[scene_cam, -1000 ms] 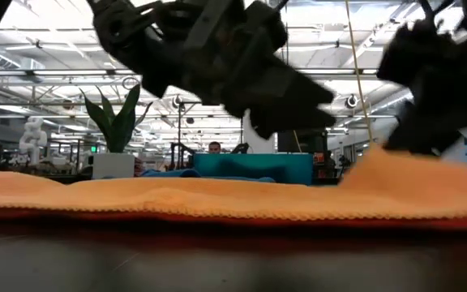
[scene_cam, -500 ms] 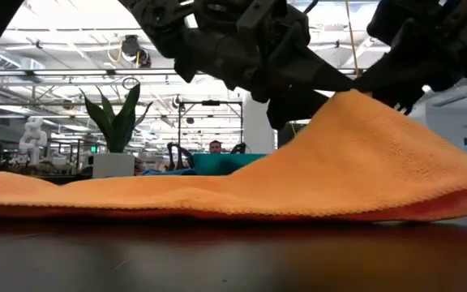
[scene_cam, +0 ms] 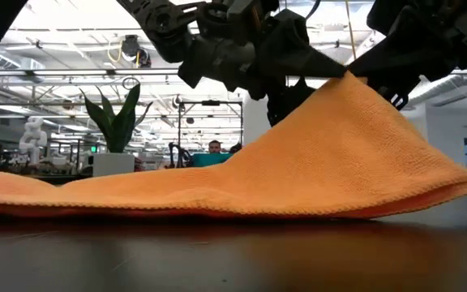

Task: Fold microfiber towels
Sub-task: Fold the orange microfiber cloth

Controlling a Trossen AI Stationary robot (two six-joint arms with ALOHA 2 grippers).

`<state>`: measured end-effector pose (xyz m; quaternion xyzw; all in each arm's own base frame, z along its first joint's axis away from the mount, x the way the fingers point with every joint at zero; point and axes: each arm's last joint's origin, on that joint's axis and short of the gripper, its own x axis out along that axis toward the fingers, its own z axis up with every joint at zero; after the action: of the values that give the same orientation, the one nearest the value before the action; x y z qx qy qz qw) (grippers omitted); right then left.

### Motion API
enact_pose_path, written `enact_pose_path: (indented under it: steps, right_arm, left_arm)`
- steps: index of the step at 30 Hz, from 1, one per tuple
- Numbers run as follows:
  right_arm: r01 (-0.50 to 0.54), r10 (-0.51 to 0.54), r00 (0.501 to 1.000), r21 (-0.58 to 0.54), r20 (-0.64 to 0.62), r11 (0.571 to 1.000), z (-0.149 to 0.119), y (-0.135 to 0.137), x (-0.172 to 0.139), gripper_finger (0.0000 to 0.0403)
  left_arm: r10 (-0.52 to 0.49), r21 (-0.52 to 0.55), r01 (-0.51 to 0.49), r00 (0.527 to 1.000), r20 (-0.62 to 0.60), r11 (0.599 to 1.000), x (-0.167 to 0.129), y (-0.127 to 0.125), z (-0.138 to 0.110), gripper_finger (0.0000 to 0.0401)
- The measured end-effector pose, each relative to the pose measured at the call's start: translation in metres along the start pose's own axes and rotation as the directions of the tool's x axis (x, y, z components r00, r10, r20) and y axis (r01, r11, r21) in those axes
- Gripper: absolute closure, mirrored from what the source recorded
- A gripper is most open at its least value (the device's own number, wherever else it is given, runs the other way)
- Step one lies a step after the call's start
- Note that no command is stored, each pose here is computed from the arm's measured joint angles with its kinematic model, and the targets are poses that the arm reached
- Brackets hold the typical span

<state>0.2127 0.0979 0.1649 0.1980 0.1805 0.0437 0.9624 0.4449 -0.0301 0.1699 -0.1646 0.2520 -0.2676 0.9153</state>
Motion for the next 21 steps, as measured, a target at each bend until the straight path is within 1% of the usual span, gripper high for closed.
enact_pose_path:
  steps: [6, 10, 12, 14, 16, 19, 21]
  right_arm:
    - [0.013, -0.013, 1.0, 0.005, 0.001, 1.0, 0.002, -0.004, 0.001, 0.0402]
    - [-0.006, 0.006, 1.0, 0.012, -0.011, 1.0, 0.003, -0.006, 0.002, 0.0403]
    - [-0.008, 0.008, 1.0, 0.014, -0.013, 1.0, 0.004, -0.007, 0.002, 0.0403]
    - [-0.009, 0.009, 1.0, 0.017, -0.014, 1.0, 0.004, -0.008, 0.003, 0.0403]
    - [-0.016, 0.016, 1.0, 0.021, -0.018, 1.0, 0.005, -0.01, 0.003, 0.0403]
    - [-0.002, 0.002, 1.0, 0.022, -0.021, 1.0, 0.005, -0.012, 0.003, 0.0403]
    - [-0.002, 0.002, 1.0, 0.024, -0.016, 1.0, 0.007, -0.013, 0.003, 0.0403]
  left_arm:
    - [-0.006, -0.012, 0.006, 1.0, 0.01, 1.0, -0.001, 0.001, 0.001, 0.0183]
    - [-0.003, -0.013, 0.003, 1.0, 0.011, 1.0, -0.001, 0.001, 0.001, 0.0184]
    - [-0.002, -0.014, 0.002, 1.0, 0.012, 1.0, -0.001, 0.001, 0.001, 0.0193]
    - [0.002, -0.016, -0.002, 1.0, 0.014, 1.0, -0.002, 0.003, 0.002, 0.0214]
    - [0.011, -0.019, -0.011, 1.0, 0.019, 1.0, -0.005, 0.007, 0.003, 0.0244]
    - [0.012, -0.013, -0.012, 1.0, 0.02, 1.0, -0.008, 0.012, 0.004, 0.0301]
    - [-0.002, 0.019, 0.002, 1.0, 0.018, 1.0, -0.009, 0.013, 0.004, 0.0344]
